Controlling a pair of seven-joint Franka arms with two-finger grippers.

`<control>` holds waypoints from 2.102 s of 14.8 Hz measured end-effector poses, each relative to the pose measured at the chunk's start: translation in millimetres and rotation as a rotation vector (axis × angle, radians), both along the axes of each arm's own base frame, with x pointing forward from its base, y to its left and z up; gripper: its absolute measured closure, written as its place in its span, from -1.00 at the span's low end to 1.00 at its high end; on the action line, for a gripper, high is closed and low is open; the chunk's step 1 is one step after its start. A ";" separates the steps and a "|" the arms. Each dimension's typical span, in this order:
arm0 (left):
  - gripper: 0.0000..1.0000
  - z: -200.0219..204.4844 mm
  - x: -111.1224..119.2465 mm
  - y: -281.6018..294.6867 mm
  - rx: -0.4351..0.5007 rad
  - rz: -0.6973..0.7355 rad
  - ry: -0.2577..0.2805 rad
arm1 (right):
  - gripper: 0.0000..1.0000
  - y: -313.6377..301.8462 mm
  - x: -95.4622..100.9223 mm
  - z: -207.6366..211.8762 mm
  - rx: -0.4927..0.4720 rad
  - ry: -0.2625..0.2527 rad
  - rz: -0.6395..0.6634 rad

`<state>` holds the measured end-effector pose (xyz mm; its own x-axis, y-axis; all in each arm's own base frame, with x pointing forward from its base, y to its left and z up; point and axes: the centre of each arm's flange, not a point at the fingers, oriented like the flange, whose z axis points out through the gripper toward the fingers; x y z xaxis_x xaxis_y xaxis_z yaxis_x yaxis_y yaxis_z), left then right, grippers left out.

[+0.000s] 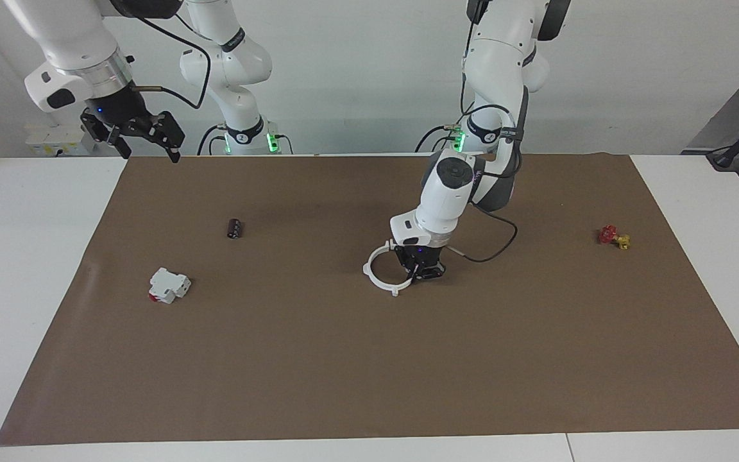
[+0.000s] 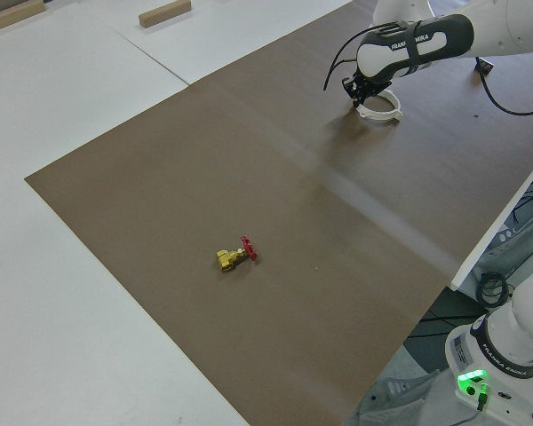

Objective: Assemble drain pipe with both arms
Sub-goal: 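Press the held half against the placed half to close the ring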

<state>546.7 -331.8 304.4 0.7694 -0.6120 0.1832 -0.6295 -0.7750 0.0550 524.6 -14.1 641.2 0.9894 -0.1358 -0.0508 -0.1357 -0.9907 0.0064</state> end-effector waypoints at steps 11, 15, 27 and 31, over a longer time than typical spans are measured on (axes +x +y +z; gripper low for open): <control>0.86 -1.9 -8.5 0.4 -0.010 -0.001 -0.027 | -1.00 -0.6 0.0 0.0 0.000 0.000 -0.001; 0.86 -2.4 -8.8 -0.1 -0.015 -0.001 -0.038 | -1.00 -0.6 0.0 0.0 0.000 0.000 -0.001; 0.86 -1.9 -7.9 0.1 -0.025 0.003 -0.059 | -1.00 -0.6 0.0 0.0 0.000 0.000 -0.001; 0.86 -2.1 -7.9 0.2 -0.026 0.003 -0.060 | -1.00 -0.6 0.0 0.0 0.000 0.000 -0.001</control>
<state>538.8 -331.6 302.3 0.7581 -0.6045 0.2446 -0.6302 -0.7755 0.0370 524.6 -14.8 641.3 0.9893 -0.1370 -0.0507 -0.1369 -0.9906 0.0063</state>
